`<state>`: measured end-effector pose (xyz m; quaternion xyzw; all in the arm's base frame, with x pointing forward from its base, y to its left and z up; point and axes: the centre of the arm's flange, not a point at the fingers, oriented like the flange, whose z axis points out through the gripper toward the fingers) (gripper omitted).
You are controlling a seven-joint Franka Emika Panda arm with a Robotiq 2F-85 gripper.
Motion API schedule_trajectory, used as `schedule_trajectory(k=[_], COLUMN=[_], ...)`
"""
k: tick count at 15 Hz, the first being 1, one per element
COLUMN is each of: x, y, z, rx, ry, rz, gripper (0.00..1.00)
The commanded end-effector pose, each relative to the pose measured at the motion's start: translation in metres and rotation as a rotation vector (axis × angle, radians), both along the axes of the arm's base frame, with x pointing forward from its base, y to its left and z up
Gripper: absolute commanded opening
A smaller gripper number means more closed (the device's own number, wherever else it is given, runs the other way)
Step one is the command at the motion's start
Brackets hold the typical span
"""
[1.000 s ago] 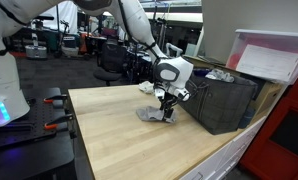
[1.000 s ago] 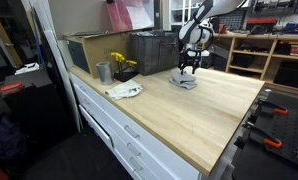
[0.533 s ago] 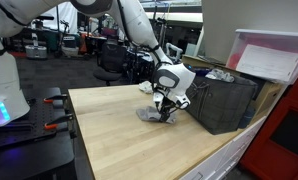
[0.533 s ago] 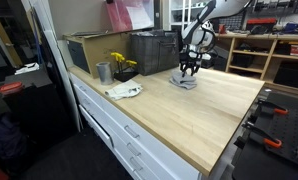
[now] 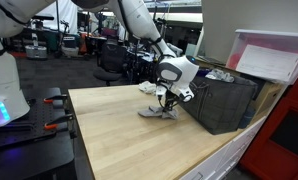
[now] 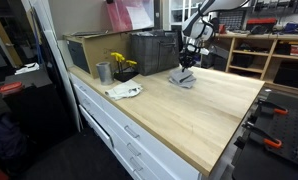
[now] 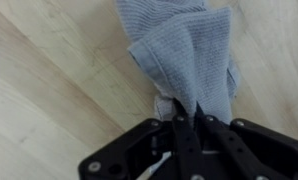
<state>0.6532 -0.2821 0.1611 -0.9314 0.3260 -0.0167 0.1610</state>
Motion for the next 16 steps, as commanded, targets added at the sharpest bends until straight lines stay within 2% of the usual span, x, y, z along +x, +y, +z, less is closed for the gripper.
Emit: schedule_trajectory(k=[1,7,12,14,15,16], x=[-0.008,-0.008,0.004,0.011,0.013,0.017], y=[0.016,0.044,0.101,0.124,0.135,0.144], z=[0.062,0.107,0.136,0.147,0.153,0.159], rx=[-0.077,-0.227,-0.354,-0.387,-0.398,-0.403], ry=[0.018,0.096,0.121,0.115,0.114,0.108], rz=[0.053,0.226,0.385,0.435,0.460,0.482], gripper=[0.02,0.02,0.02,0.33,0.08,0.08])
